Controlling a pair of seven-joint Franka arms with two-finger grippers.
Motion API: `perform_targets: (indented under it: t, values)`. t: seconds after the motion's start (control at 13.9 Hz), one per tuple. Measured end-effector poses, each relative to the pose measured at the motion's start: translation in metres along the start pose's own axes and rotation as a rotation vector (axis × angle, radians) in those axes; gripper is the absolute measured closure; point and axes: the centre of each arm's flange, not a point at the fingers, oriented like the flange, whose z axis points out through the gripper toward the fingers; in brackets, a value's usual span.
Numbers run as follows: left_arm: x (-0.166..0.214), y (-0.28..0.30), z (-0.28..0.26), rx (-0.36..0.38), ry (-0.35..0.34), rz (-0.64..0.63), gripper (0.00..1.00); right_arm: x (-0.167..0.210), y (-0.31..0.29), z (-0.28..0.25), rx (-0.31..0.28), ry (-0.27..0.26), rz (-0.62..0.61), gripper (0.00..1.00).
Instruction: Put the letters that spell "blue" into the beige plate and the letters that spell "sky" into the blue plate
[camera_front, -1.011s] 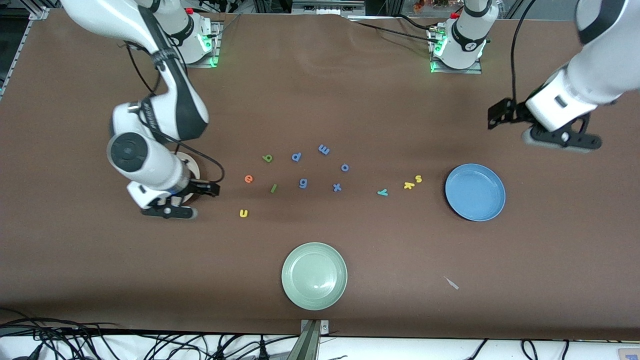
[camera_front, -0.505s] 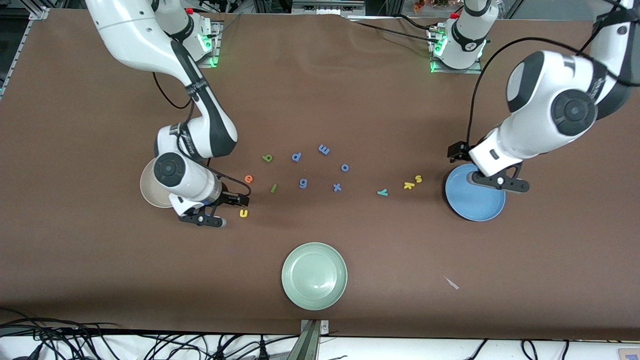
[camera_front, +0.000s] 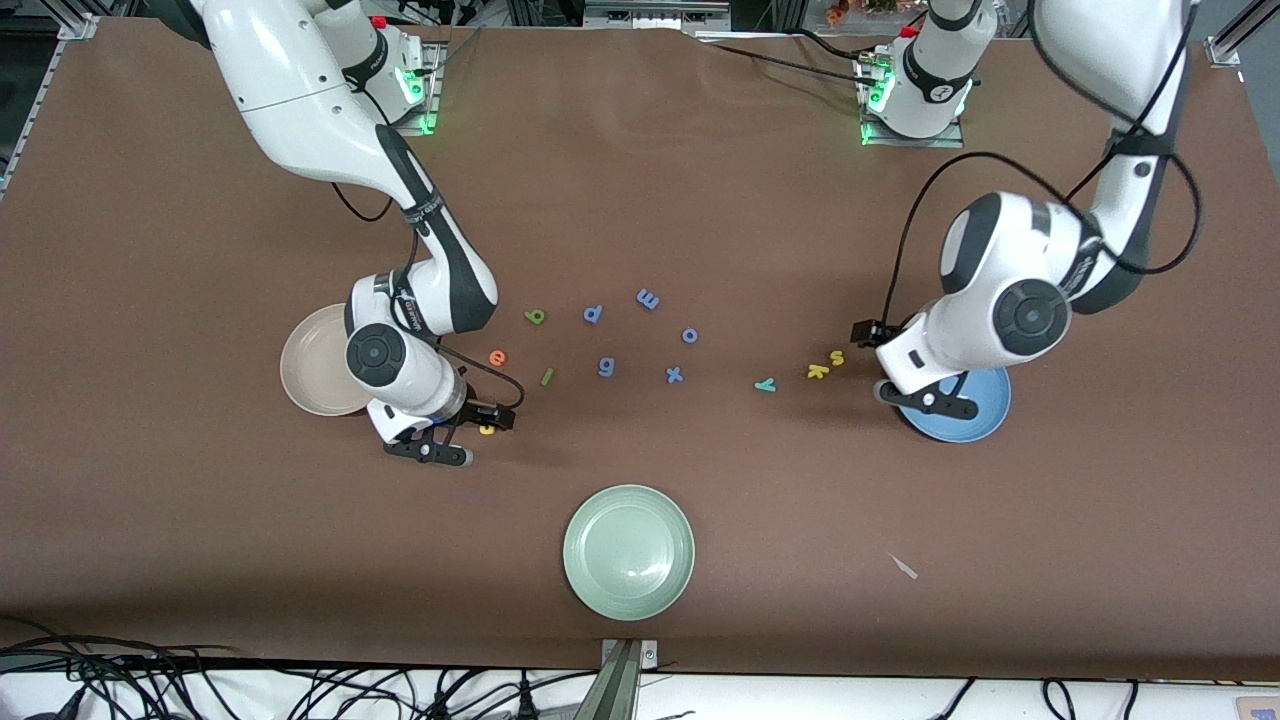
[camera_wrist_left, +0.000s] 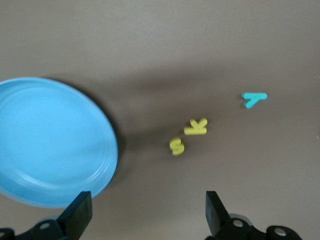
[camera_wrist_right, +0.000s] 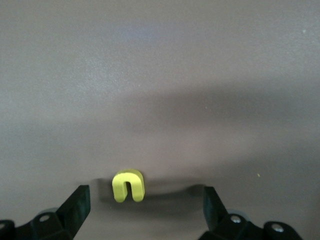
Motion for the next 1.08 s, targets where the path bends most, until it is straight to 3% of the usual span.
perform_targets:
  t: [0.22, 0.36, 0.58, 0.79, 0.94, 1.08]
  values:
    - [0.015, 0.008, 0.033, 0.002, 0.035, 0.011, 0.00, 0.004, -0.002, 0.007, 0.002, 0.000, 0.003, 0.05]
    - [0.014, 0.009, 0.061, 0.004, 0.072, 0.013, 0.00, 0.007, -0.005, 0.004, 0.010, 0.006, 0.005, 0.31]
    - [-0.002, 0.013, 0.100, 0.009, 0.096, 0.005, 0.00, 0.009, -0.009, 0.000, 0.017, 0.013, 0.010, 0.61]
    - [-0.017, 0.020, 0.125, 0.014, 0.097, 0.011, 0.00, 0.011, -0.010, -0.003, 0.018, 0.014, 0.016, 0.70]
    - [-0.025, 0.020, 0.133, 0.017, 0.088, 0.013, 0.02, 0.011, -0.010, -0.002, 0.018, 0.013, 0.017, 0.70]
    - [-0.027, 0.020, 0.134, 0.017, 0.088, 0.012, 0.19, 0.011, -0.010, -0.003, 0.017, 0.011, 0.017, 0.70]
